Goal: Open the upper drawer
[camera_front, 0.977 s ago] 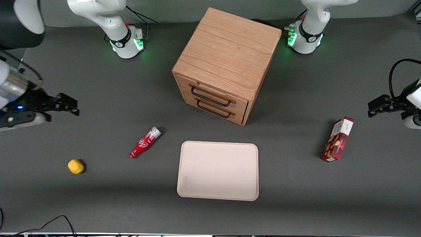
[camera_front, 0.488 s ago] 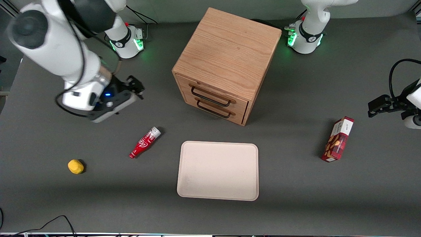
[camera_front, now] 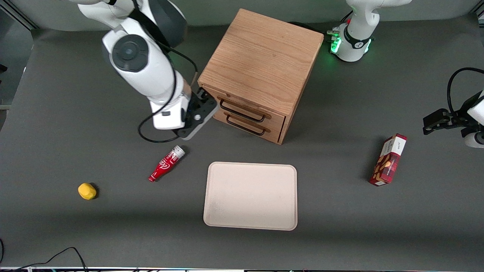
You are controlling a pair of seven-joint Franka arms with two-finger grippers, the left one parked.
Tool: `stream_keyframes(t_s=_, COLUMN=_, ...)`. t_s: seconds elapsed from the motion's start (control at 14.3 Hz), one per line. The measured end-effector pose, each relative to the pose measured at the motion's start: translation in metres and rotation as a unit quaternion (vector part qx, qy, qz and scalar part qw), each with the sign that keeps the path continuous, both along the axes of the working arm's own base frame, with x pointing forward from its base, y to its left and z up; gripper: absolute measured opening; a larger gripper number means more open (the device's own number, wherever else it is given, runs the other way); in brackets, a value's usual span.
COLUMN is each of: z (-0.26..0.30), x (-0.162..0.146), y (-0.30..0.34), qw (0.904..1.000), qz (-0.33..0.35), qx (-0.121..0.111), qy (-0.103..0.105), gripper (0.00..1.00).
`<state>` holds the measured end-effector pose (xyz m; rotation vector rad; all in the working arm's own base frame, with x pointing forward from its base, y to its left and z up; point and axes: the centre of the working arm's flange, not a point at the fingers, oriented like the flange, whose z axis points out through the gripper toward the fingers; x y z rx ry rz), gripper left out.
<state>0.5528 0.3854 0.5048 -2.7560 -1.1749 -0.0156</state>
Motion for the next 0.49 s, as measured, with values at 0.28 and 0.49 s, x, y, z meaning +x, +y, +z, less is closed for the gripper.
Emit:
stream_keyframes(t_s=0.28, z=-0.032, x=-0.006, y=0.039, qw=0.9994, qz=0.030, qx=0.008, qy=-0.014, gripper=1.00)
stream_keyframes(t_s=0.49, z=-0.048, x=-0.014, y=0.063, qw=0.9985, qz=0.046, qx=0.023, qy=-0.019, gripper=1.00)
